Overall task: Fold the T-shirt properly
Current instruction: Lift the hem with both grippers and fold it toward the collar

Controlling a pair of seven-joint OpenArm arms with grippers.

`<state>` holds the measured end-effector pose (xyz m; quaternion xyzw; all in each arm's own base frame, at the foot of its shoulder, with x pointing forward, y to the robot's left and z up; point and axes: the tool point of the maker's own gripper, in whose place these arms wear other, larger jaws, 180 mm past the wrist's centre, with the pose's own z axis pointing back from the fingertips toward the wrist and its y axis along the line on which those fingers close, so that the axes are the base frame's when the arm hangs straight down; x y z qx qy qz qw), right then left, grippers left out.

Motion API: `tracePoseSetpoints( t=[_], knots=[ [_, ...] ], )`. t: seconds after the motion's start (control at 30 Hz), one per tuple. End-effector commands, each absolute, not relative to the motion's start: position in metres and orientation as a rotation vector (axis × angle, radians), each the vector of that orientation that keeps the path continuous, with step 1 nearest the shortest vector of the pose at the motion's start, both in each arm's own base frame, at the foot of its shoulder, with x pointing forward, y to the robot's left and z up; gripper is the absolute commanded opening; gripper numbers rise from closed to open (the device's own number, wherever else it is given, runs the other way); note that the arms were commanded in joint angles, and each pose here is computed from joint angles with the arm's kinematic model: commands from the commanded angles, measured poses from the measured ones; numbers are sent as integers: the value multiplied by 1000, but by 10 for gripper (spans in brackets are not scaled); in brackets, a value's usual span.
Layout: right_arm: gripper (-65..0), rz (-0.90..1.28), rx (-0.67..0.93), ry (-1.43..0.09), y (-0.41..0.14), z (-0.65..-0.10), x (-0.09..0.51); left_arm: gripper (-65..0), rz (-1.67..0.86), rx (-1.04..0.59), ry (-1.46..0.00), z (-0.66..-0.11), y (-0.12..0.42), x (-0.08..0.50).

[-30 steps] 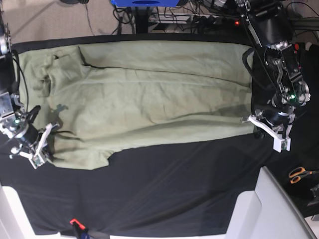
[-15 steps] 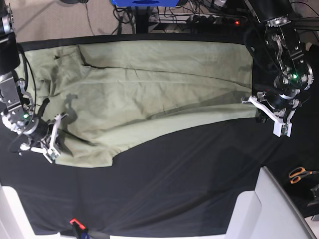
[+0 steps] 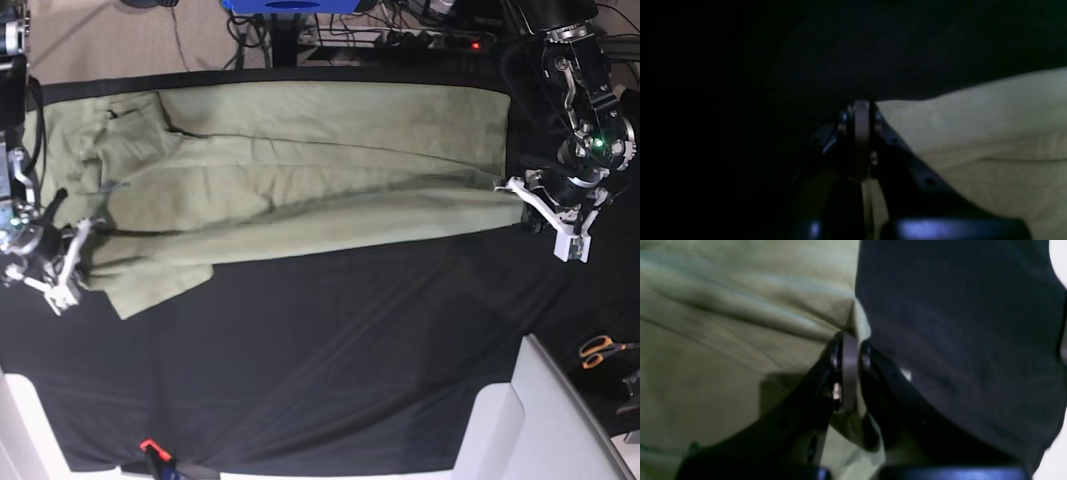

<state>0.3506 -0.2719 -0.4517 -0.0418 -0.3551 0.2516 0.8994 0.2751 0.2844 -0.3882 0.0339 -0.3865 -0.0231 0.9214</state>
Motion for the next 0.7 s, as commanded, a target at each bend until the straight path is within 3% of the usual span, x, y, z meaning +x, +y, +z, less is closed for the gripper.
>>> tracePoseSetpoints(
  t=[0.0,0.67],
  knots=[
    [-650,514,-121,-784,-282,-432,363,-650,-51,93,-839,-375,291,283],
    [-650,570,-204,-629,-282,-431,299,-650,-117,92,-725,-401,299,250]
  ],
)
